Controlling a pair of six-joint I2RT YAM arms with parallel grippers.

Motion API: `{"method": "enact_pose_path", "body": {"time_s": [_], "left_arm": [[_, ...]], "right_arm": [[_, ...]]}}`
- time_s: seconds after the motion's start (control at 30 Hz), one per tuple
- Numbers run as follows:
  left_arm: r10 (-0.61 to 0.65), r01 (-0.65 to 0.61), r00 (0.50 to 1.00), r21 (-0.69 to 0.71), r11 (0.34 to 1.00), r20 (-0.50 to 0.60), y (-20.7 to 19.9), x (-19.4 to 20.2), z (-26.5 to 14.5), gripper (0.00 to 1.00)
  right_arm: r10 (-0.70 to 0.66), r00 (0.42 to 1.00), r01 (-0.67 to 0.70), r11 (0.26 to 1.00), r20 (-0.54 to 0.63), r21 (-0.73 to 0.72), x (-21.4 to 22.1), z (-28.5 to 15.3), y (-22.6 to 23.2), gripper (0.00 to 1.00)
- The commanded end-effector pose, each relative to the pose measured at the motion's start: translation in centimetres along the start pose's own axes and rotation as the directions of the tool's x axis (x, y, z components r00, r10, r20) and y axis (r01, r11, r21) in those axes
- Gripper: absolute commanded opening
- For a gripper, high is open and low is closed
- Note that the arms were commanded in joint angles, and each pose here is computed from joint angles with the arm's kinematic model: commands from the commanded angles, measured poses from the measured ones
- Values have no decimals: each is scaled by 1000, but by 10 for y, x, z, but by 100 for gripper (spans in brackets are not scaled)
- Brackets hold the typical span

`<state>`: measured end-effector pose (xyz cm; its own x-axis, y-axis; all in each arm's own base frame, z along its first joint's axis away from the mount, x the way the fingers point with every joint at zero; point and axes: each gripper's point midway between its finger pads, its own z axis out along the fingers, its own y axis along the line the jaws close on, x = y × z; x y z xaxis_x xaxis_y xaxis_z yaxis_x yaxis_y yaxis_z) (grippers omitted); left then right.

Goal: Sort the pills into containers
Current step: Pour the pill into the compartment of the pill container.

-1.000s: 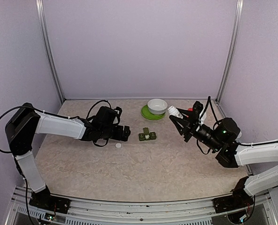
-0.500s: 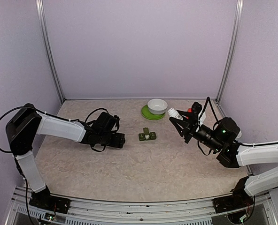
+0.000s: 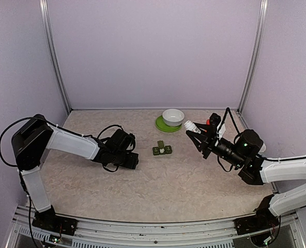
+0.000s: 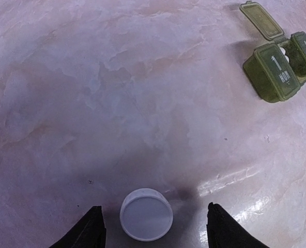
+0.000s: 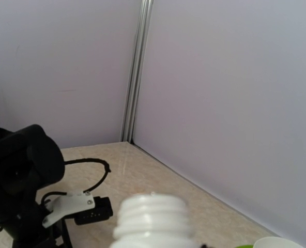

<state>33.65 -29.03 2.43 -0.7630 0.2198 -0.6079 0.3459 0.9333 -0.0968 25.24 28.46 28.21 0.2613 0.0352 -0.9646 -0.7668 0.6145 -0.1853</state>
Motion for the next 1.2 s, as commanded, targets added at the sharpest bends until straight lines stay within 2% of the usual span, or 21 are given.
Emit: {"method": "enact_pose_path", "body": {"time_s": [0.0,0.37,0.47,0.8,1.17], "left_arm": [[8,-9,1000,-35,999,-15,5,8,6,62],[18,-19,1000,-50,999,-12,7,7,8,39],[21,-22,1000,-50,999,-11,7,8,7,30],[13,-13,999,8,1000,41,-5,-11,-7,29],[19,-84,974,282,956,226,-57,-68,-71,29]], "right_arm": [[-1,1000,1,1000,30,5,-11,4,0,22],[-4,1000,4,1000,30,10,-12,3,-1,22],[-3,1000,3,1000,26,12,-10,4,-2,22],[-6,1000,6,1000,15,-5,-8,7,1,23],[-10,1000,9,996,-12,-86,0,15,14,23]]}}
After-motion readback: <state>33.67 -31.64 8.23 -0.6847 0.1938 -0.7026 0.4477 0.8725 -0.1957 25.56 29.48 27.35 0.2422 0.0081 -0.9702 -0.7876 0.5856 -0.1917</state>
